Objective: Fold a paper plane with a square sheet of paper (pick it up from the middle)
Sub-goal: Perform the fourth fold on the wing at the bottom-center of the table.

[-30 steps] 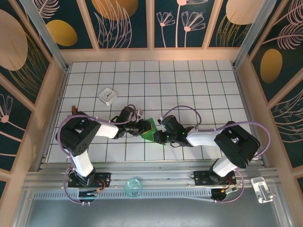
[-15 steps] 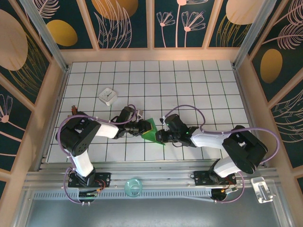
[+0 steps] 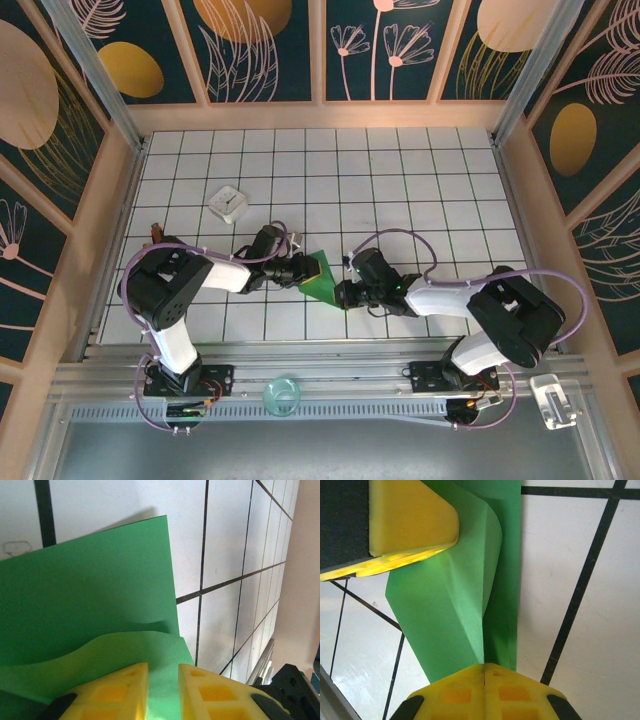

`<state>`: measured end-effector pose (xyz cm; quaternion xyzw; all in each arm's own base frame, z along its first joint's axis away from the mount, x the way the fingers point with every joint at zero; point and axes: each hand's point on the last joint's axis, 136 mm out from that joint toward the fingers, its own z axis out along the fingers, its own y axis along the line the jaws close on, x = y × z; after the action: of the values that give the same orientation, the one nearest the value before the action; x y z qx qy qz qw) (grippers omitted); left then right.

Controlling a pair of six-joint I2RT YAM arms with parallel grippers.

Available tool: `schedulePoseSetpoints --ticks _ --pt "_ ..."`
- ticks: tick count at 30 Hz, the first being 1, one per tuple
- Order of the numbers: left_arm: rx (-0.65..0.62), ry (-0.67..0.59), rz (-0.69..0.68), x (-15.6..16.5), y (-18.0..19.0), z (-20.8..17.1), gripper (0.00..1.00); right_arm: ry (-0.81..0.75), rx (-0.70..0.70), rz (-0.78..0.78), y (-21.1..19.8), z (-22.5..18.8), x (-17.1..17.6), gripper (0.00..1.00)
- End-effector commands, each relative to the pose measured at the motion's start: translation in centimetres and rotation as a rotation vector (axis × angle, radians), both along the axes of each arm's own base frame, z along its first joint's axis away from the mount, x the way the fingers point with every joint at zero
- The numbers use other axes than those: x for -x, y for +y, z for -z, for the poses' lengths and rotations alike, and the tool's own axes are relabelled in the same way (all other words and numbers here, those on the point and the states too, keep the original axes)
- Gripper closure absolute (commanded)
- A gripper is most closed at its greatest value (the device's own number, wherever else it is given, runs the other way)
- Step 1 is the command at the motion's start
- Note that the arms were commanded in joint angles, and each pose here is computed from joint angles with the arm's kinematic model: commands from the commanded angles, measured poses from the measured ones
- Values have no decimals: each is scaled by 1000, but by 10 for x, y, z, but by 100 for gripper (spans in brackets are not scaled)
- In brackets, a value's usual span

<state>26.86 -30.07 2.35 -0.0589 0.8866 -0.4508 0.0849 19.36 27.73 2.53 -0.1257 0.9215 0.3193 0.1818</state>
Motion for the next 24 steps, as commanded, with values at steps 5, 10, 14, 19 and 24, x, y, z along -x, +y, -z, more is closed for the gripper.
schedulePoseSetpoints --ticks 5,10,14,19,24 --pt "-56 24 -13 5 12 17 76 59 50 17 -12 25 19 97" --pt "-47 19 -14 6 12 15 76 56 86 21 -18 32 22 95" --pt "-29 11 -8 5 9 12 75 3 112 35 -19 22 10 95" --pt "46 -39 5 -5 -3 -15 73 -58 138 63 -18 14 -5 98" --pt "89 -69 20 -12 -13 -33 71 -114 154 81 -18 9 -16 99"
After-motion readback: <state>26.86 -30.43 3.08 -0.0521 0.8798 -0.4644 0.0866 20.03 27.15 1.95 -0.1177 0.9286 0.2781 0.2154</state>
